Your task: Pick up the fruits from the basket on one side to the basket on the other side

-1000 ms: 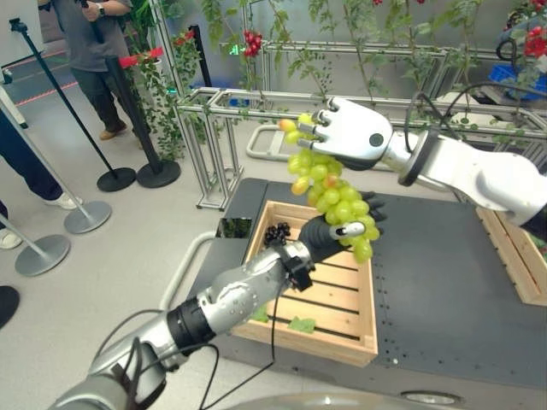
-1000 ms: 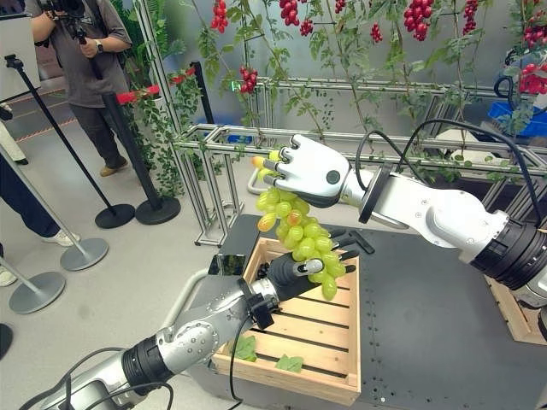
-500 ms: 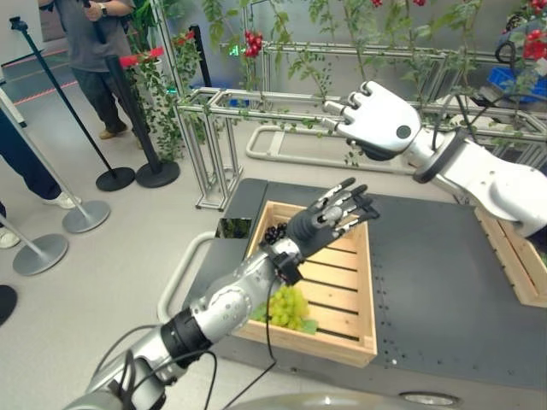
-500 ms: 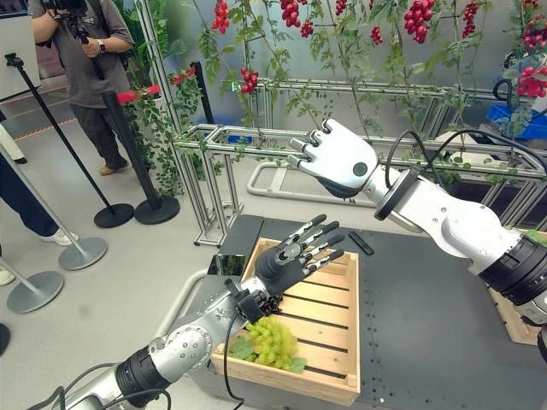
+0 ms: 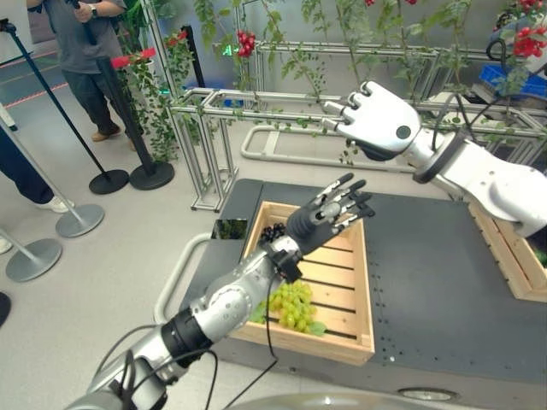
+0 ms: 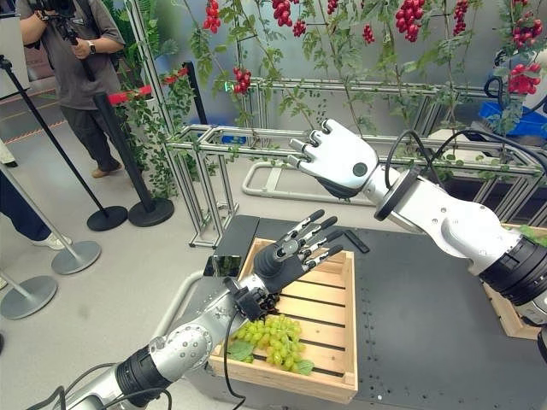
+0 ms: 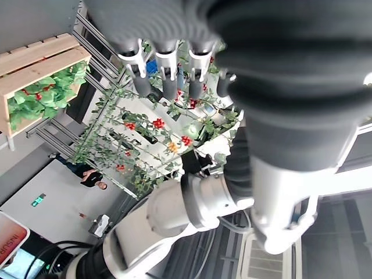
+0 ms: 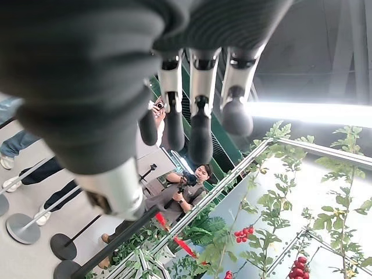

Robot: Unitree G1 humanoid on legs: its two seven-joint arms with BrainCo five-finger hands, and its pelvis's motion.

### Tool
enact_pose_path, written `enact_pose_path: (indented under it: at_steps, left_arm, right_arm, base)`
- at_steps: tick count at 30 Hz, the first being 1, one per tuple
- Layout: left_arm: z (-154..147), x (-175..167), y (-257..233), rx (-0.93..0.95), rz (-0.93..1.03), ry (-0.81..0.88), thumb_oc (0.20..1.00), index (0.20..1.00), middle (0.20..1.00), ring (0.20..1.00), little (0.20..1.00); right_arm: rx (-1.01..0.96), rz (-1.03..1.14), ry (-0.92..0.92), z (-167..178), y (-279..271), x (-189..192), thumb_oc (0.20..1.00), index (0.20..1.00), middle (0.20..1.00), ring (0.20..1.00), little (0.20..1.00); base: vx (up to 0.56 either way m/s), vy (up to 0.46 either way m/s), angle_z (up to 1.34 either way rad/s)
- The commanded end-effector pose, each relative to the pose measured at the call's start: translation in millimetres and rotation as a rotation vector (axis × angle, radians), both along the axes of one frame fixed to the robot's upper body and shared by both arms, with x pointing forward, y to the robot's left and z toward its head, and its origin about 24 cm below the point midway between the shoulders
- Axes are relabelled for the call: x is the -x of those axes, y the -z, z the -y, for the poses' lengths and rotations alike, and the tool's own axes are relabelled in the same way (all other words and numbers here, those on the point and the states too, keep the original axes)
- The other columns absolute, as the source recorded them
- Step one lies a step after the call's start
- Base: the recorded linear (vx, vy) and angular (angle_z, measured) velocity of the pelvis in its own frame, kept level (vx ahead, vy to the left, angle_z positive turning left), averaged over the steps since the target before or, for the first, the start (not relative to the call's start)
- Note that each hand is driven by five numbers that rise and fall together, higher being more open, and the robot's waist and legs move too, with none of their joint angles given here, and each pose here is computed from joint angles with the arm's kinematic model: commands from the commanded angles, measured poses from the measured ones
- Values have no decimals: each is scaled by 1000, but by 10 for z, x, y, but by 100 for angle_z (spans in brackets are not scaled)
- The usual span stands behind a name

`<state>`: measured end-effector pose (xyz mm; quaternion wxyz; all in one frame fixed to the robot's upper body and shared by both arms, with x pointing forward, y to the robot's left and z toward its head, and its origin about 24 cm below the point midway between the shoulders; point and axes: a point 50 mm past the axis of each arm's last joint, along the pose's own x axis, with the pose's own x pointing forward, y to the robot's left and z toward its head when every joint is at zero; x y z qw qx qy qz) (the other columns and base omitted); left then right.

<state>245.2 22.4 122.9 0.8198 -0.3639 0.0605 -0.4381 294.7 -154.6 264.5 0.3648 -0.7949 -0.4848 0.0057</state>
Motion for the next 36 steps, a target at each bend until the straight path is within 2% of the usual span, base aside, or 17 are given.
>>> enact_pose_path:
  at_steps: [1, 2, 3, 5, 6, 7, 9, 10, 14, 20, 23, 28, 29, 36]
  left_arm:
    - [-395, -115, -74, -151, 236, -162, 1000, 1000, 1000, 1000, 1000]
    - [-394, -110, -71, -155, 237, -159, 1000, 1000, 1000, 1000, 1000]
    - [-539, -114, -5, -205, 247, -202, 1000, 1000, 1000, 1000, 1000]
    - [-817, -110, -33, -330, 382, -302, 1000, 1000, 1000, 1000, 1000]
    - [-966, -115, -51, -427, 475, -378, 1000, 1000, 1000, 1000, 1000]
    - [-1116, -118, 30, -468, 460, -473, 1000, 1000, 1000, 1000, 1000]
    - [-1232, -72, 114, -463, 422, -559, 1000, 1000, 1000, 1000, 1000]
    - [-1331, -14, 162, -487, 415, -647, 1000, 1000, 1000, 1000, 1000]
    - [-1429, 50, 197, -487, 401, -740, 1000, 1000, 1000, 1000, 1000]
    - [-1562, 51, 117, -594, 521, -834, 1000, 1000, 1000, 1000, 1000]
    - [-1572, 46, 52, -596, 566, -839, 1000, 1000, 1000, 1000, 1000]
    - [-1446, -2, -38, -489, 575, -806, 1000, 1000, 1000, 1000, 1000]
    - [-1347, 10, -95, -450, 606, -771, 1000, 1000, 1000, 1000, 1000]
    - [-1233, -25, -313, -402, 708, -756, 1000, 1000, 1000, 1000, 1000]
  right_arm:
    - [-162, -42, 59, 235, -45, 41, 1000, 1000, 1000, 1000, 1000]
    - [-166, -43, 62, 245, -41, 49, 1000, 1000, 1000, 1000, 1000]
    - [-241, -122, 68, 312, 67, 51, 1000, 1000, 1000, 1000, 1000]
    - [-541, -288, 53, 482, 303, 88, 1000, 1000, 1000, 1000, 1000]
    - [-775, -415, -2, 528, 436, 103, 1000, 1000, 1000, 1000, 1000]
    - [-1112, -640, -91, 556, 707, 136, 1000, 1000, 1000, 1000, 1000]
    - [-1477, -780, -220, 574, 948, 155, 1000, 1000, 1000, 1000, 1000]
    - [-1772, -876, -355, 542, 1188, 195, 1000, 1000, 1000, 1000, 1000]
    - [-1928, -980, -370, 493, 1460, 255, 1000, 1000, 1000, 1000, 1000]
    - [-1885, -989, -337, 447, 1485, 223, 1000, 1000, 1000, 1000, 1000]
    - [-1831, -998, -244, 447, 1565, 195, 1000, 1000, 1000, 1000, 1000]
    - [-1808, -1023, -177, 429, 1658, 127, 1000, 1000, 1000, 1000, 1000]
    - [-1784, -1014, -172, 397, 1622, 59, 1000, 1000, 1000, 1000, 1000]
    - [-1748, -1023, -133, 349, 1643, -46, 1000, 1000, 1000, 1000, 1000]
  base:
    - [0, 0, 0]
    - [0, 0, 0]
    - [-37, -1, -4]
    - [-32, 8, -4]
    - [0, 0, 0]
    - [-15, 38, 0]
    - [36, 80, 11]
    - [37, 95, 20]
    - [9, 182, 9]
    - [-14, 136, -3]
    - [-28, 19, -14]
    - [-99, -75, 21]
    - [-145, -104, 37]
    - [-191, -152, 25]
